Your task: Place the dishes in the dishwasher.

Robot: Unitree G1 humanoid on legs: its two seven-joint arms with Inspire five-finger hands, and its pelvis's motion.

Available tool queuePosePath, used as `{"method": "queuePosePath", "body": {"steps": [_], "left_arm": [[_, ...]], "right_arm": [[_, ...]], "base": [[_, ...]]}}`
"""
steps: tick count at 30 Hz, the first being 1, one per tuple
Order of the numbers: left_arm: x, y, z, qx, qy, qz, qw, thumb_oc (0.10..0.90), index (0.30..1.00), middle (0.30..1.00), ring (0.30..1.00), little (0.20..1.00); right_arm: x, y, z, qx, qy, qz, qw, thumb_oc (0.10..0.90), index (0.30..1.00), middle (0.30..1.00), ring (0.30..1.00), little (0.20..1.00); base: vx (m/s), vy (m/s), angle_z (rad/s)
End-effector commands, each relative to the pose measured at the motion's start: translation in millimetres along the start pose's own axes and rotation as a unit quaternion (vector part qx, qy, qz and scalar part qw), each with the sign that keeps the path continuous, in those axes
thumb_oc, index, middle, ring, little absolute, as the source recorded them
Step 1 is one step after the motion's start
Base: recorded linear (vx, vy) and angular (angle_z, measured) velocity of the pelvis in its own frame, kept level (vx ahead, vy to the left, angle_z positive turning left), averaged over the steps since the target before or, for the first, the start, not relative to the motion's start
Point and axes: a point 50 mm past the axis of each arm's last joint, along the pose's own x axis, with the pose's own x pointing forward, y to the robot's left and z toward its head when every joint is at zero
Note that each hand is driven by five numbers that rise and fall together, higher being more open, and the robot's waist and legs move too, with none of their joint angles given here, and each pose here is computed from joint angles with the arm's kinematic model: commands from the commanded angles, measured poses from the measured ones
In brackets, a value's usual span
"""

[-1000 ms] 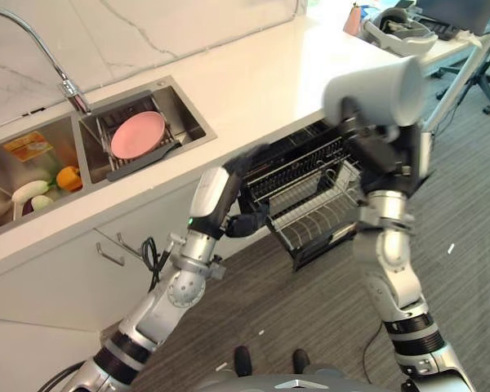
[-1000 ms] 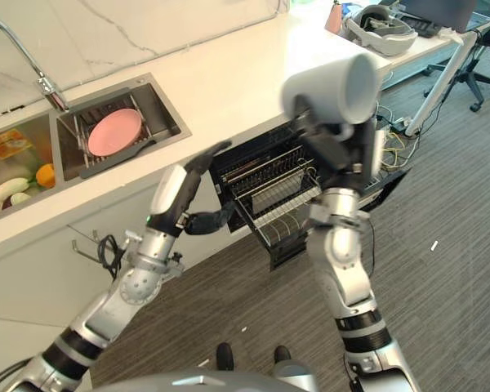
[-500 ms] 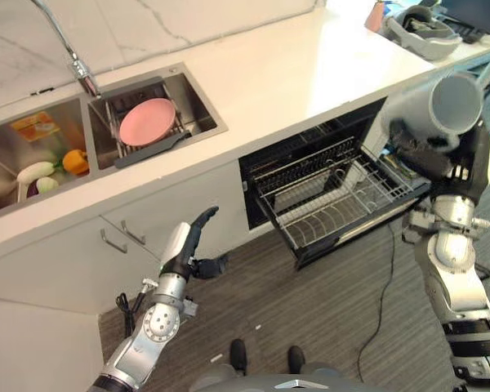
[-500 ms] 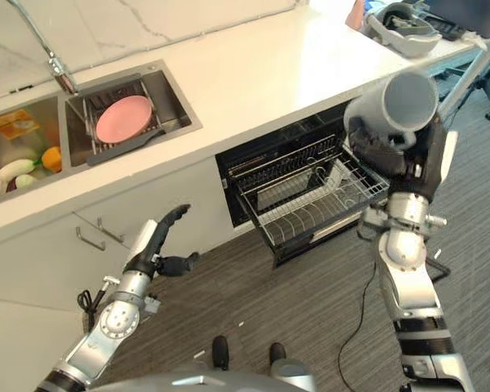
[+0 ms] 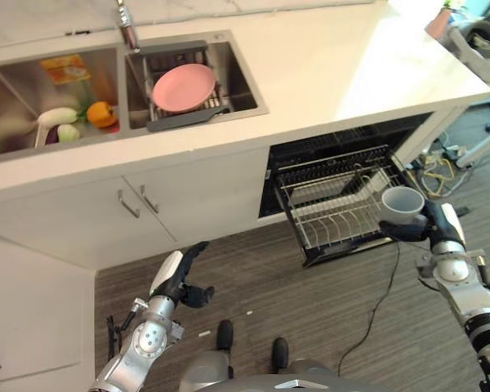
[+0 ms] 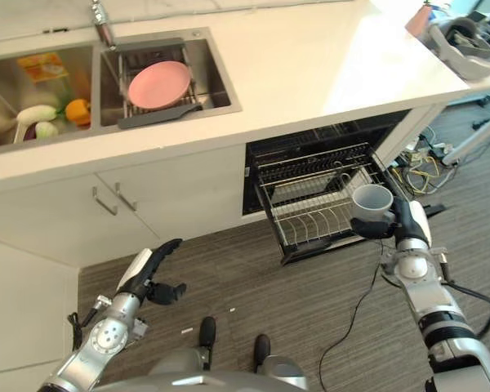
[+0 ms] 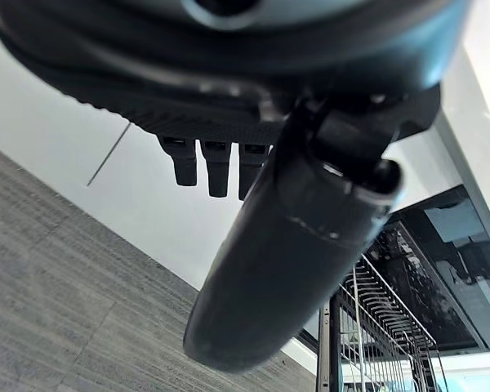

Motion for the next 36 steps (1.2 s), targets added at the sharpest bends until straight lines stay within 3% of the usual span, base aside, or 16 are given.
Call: {"method": "queuePosePath", "body": {"steps": [1,4,8,17,19,20,21,22,25,27,28,32,36], "left_arm": [[9,32,23,-0.004,-0.071,0.055,0.996,0.800,0.900,0.900,0.900,0.900],[4,31,16,-0.016,-0.055,0.053,0.997,0.800,0.900,0.900,0.900,0.900],[3,29,9,-0.019,-0.040,0.055,0.998,0.800,0.900,0.900,0.900,0.900],[3,15,-18,-0.046,0.031,0.050,0.997,0.800,0.900,0.900,0.900,0.900],[3,4,-33,-0.056,0.075,0.041,0.995,0.800,0.900,0.900,0.900,0.900],[-3,-16,-60,-0.098,0.160,0.028,0.982,0.800,0.900,0.900,0.900,0.900],[-3,-16,-60,-0.098,0.160,0.028,0.982,0.800,0.900,0.900,0.900,0.900],[-8,-29,-77,-0.136,0.219,0.030,0.966,0.800,0.900,0.900,0.900,0.900],[-27,-48,-114,-0.117,0.341,0.013,0.933,0.800,0.900,0.900,0.900,0.900],[-28,-51,-119,-0.117,0.364,0.012,0.924,0.800,0.900,0.900,0.900,0.900],[-32,-52,-126,-0.118,0.392,0.017,0.912,0.800,0.900,0.900,0.900,0.900],[-44,-51,-139,-0.093,0.443,0.021,0.891,0.800,0.900,0.900,0.900,0.900],[-46,-53,-140,-0.061,0.447,0.004,0.892,0.800,0.900,0.900,0.900,0.900]], "right_arm": [[27,-64,68,-0.045,-0.102,-0.083,0.990,0.400,0.300,0.300,0.300,0.300],[29,-70,43,-0.098,-0.048,-0.074,0.991,0.400,0.300,0.300,0.300,0.300],[32,-71,44,-0.133,-0.040,-0.062,0.988,0.400,0.300,0.300,0.300,0.300],[37,-61,26,-0.134,0.017,-0.057,0.989,0.400,0.300,0.300,0.300,0.300],[37,-56,18,-0.123,0.039,-0.054,0.990,0.400,0.300,0.300,0.300,0.300],[34,-42,3,-0.102,0.073,-0.042,0.991,0.400,0.300,0.300,0.300,0.300],[34,-42,3,-0.102,0.073,-0.042,0.991,0.400,0.300,0.300,0.300,0.300],[33,-33,-1,-0.094,0.079,-0.032,0.992,0.400,0.300,0.300,0.300,0.300],[32,-9,-8,-0.070,0.114,-0.015,0.991,0.400,0.300,0.300,0.300,0.300],[30,2,-10,-0.071,0.118,-0.006,0.990,0.400,0.300,0.300,0.300,0.300],[29,8,-11,-0.066,0.125,-0.001,0.990,0.800,0.900,0.900,0.900,0.900],[34,14,0,-0.065,0.121,0.002,0.991,0.800,0.900,0.900,0.900,0.900],[37,11,6,-0.062,0.113,-0.002,0.992,0.800,0.900,0.900,0.900,0.900]], "base": [[0.02,-0.047,0.25],[0.02,-0.052,0.18],[0.02,-0.048,0.47],[0.01,-0.047,0.36],[0.02,-0.034,0.33],[0.02,-0.019,0.46],[0.04,-0.028,0.47],[0.05,-0.029,0.32],[0.07,-0.021,0.18],[0.04,0.004,0.03],[0.06,-0.017,-0.01],[0.06,-0.010,0.01],[0.03,0.030,-0.04]]}}
